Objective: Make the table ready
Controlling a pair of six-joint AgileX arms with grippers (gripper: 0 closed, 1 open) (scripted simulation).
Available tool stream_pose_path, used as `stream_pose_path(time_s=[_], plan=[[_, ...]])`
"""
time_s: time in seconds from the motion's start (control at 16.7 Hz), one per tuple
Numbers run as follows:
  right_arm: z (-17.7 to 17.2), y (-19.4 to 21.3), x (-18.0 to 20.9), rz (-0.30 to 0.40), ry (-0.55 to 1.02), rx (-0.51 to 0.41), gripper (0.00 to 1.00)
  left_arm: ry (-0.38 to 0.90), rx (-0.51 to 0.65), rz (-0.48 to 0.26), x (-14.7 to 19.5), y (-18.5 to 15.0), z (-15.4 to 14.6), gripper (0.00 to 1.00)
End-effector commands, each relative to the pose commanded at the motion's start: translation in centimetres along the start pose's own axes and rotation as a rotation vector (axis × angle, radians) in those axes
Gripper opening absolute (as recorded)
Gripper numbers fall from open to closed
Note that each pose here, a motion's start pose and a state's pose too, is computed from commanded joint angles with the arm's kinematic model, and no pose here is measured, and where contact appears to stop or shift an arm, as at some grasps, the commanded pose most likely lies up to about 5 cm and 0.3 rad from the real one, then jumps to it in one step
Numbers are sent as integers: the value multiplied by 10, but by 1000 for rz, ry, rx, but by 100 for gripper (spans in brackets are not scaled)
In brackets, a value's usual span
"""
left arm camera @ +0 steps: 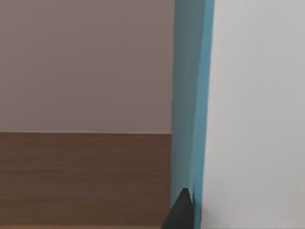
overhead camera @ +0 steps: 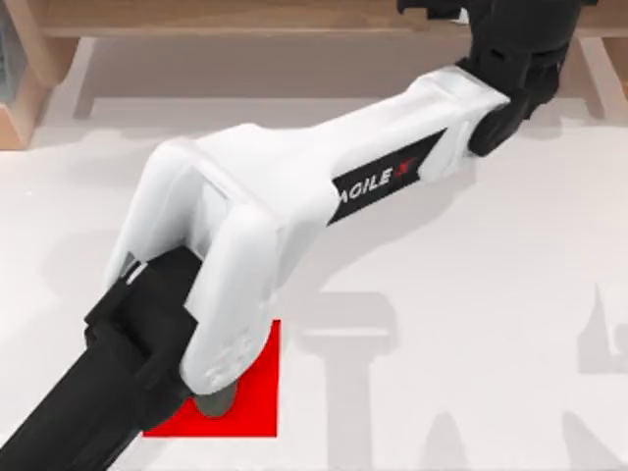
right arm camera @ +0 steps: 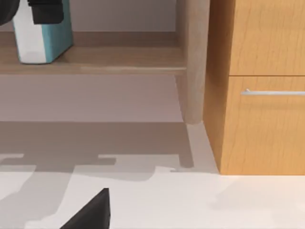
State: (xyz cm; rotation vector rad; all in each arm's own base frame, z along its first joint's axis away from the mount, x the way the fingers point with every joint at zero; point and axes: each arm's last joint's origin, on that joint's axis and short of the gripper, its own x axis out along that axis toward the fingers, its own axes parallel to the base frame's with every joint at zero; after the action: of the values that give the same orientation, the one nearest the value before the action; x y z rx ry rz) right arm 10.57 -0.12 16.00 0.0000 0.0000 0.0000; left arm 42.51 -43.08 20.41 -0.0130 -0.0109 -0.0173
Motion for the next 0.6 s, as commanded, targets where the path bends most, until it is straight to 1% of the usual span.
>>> stream_pose_path(time_s=[0.42,0.6], plan=[[0,0,0,0,0,0,100,0,0,0,0,0,0,0],[0,0,0,0,0,0,100,-7,-7,-5,-5,-2,5,0]])
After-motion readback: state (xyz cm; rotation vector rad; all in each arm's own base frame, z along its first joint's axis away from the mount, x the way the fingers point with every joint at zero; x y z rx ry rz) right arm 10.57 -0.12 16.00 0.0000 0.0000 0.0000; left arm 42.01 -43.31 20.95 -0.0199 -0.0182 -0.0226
